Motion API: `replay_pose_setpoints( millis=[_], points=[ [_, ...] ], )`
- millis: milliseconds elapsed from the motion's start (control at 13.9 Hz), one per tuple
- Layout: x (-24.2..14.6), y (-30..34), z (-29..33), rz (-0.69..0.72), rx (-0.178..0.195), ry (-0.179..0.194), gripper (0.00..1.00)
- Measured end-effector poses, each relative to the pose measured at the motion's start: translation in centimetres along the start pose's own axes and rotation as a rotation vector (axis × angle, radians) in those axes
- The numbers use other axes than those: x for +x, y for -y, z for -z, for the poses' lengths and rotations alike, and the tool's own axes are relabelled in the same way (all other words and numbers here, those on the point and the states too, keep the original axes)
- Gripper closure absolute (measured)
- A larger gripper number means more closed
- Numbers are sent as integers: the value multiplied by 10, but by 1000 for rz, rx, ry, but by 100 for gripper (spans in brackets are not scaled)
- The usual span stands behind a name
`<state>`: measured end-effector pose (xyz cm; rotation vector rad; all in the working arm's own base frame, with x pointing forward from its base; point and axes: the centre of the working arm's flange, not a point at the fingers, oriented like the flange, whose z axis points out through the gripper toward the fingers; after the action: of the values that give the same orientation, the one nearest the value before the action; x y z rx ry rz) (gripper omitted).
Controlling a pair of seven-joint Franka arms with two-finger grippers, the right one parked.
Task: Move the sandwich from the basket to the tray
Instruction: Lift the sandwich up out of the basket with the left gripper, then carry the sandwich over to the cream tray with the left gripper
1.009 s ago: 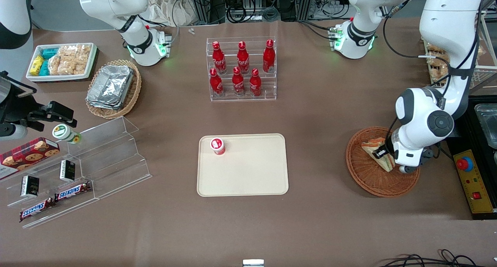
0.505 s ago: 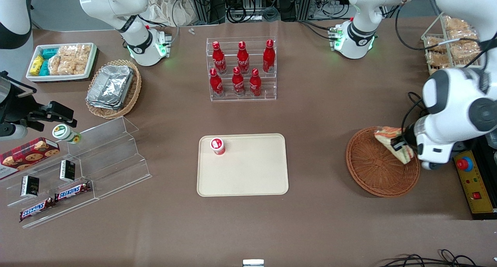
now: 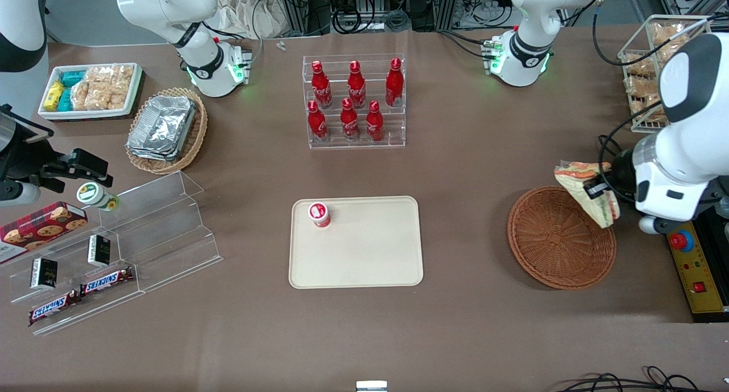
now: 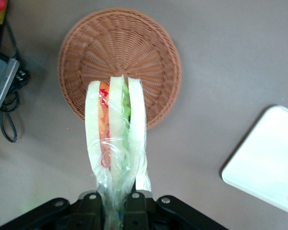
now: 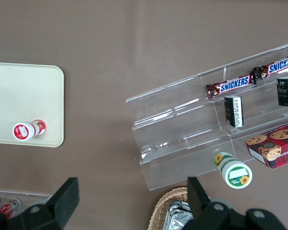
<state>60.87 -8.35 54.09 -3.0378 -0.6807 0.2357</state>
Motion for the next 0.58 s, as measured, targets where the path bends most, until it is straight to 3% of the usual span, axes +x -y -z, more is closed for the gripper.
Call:
replay_pose_setpoints(
  millis=[432, 577],
  points=[
    [-57, -83, -21, -315, 35, 37, 85],
    [-88, -124, -31, -402, 46, 26, 85]
  ],
)
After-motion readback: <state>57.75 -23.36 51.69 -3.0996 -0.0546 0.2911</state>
